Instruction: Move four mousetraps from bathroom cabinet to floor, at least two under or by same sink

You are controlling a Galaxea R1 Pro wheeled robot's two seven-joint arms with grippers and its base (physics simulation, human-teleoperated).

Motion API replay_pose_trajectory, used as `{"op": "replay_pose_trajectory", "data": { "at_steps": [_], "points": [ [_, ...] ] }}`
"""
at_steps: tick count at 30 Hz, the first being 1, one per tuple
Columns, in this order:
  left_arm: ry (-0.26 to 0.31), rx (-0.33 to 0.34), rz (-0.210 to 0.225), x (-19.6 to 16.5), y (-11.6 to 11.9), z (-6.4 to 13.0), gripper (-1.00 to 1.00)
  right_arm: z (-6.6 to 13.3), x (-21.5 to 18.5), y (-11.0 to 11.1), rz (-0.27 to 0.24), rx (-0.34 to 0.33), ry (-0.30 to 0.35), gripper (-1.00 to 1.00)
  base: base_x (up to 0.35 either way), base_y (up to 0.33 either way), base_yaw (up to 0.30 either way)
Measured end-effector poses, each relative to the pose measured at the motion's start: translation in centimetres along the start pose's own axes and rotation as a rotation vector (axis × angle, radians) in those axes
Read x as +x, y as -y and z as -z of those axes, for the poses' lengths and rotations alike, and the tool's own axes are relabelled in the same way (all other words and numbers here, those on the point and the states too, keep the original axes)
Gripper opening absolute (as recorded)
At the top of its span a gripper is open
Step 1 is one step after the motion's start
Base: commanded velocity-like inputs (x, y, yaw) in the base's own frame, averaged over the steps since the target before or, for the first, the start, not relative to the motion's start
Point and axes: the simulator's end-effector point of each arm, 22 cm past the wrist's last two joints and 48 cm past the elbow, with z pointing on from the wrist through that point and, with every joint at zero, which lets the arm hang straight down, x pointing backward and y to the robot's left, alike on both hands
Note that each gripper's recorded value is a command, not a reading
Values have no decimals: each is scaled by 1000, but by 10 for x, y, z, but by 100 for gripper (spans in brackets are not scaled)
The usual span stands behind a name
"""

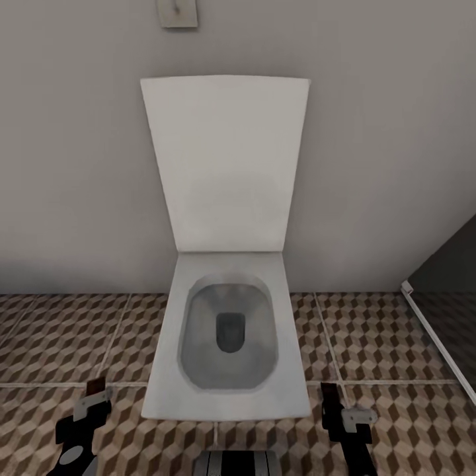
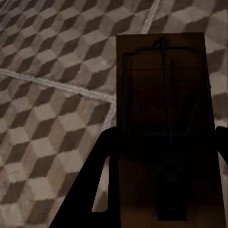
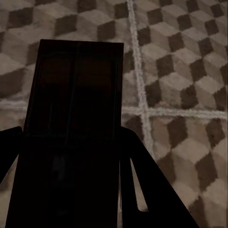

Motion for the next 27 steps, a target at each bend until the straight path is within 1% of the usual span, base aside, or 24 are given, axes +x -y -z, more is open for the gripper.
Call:
{"op": "replay_pose_trajectory", "data": {
  "at_steps": [4,7,12,15,16,18,27],
  "points": [
    [-10,6,-3,6,3,-2,-100,-9,-14,6,-4,11,37,-100,0,0,0],
    [-7,12,-2,5,7,-3,-100,-15,-25,9,-9,16,63,-100,0,0,0],
    [2,16,1,0,8,-4,-100,-24,-54,14,-20,31,128,-100,0,0,0],
    [7,17,0,-4,8,-5,-100,-28,-66,20,-20,39,152,-100,0,0,0],
    [21,16,1,-12,6,-7,-100,-31,-71,23,-17,42,153,-100,0,0,0],
    [45,15,4,-25,3,-10,-100,-36,-73,24,-10,43,135,-100,0,0,0],
    [58,14,6,-32,0,-12,-100,-38,-70,24,-10,44,117,-100,0,0,0]
  ]
}}
